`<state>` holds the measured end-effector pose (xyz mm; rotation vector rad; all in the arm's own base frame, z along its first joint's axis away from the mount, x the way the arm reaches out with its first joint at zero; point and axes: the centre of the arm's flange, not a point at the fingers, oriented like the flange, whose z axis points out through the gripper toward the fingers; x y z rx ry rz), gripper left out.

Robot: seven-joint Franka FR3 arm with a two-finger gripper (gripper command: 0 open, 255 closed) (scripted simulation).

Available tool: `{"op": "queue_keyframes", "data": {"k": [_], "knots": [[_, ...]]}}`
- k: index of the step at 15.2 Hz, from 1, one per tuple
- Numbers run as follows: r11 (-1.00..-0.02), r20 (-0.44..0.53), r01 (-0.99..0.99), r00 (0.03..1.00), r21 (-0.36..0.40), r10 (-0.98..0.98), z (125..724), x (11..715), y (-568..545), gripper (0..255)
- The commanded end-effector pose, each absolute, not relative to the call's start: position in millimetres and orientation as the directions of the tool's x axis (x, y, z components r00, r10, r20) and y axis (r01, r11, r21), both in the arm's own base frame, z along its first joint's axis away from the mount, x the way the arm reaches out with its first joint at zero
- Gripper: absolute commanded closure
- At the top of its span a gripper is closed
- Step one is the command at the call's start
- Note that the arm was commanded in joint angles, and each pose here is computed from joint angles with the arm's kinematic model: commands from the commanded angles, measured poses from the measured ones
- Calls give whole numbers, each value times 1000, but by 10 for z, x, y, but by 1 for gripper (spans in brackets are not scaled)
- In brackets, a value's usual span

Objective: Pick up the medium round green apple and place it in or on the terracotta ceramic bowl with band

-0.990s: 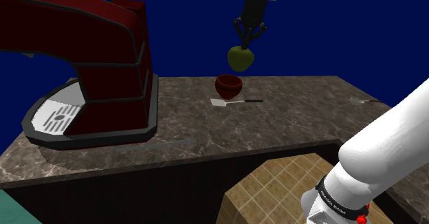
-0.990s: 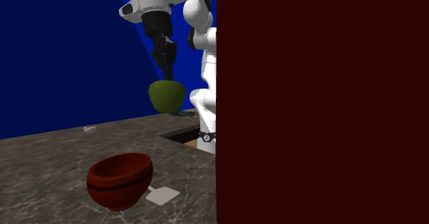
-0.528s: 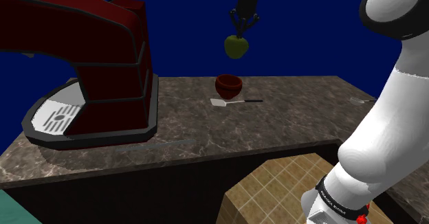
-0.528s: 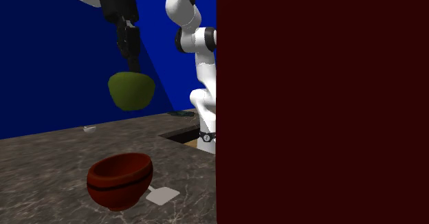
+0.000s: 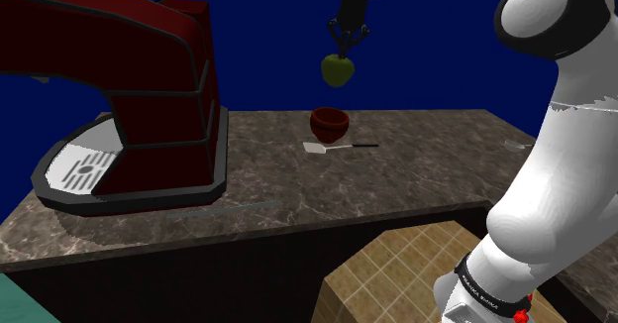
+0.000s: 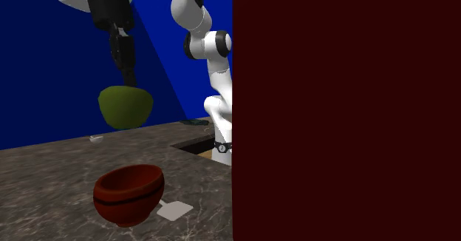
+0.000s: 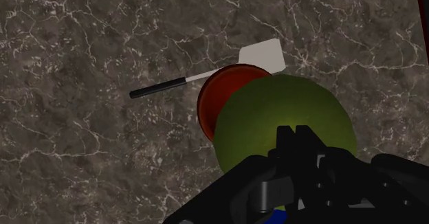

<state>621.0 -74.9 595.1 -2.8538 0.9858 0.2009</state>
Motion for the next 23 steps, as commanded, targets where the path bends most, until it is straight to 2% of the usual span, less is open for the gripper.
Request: {"op": "queue_keyframes", "data": {"k": [1, 19, 23], "knots": [[-782, -162, -620, 780, -66, -605, 5844, 6214, -759, 255], [-782, -162, -620, 780, -66, -605, 4878, 6214, -759, 255], [-782, -162, -620, 780, -66, -605, 4878, 6214, -759, 255]]}}
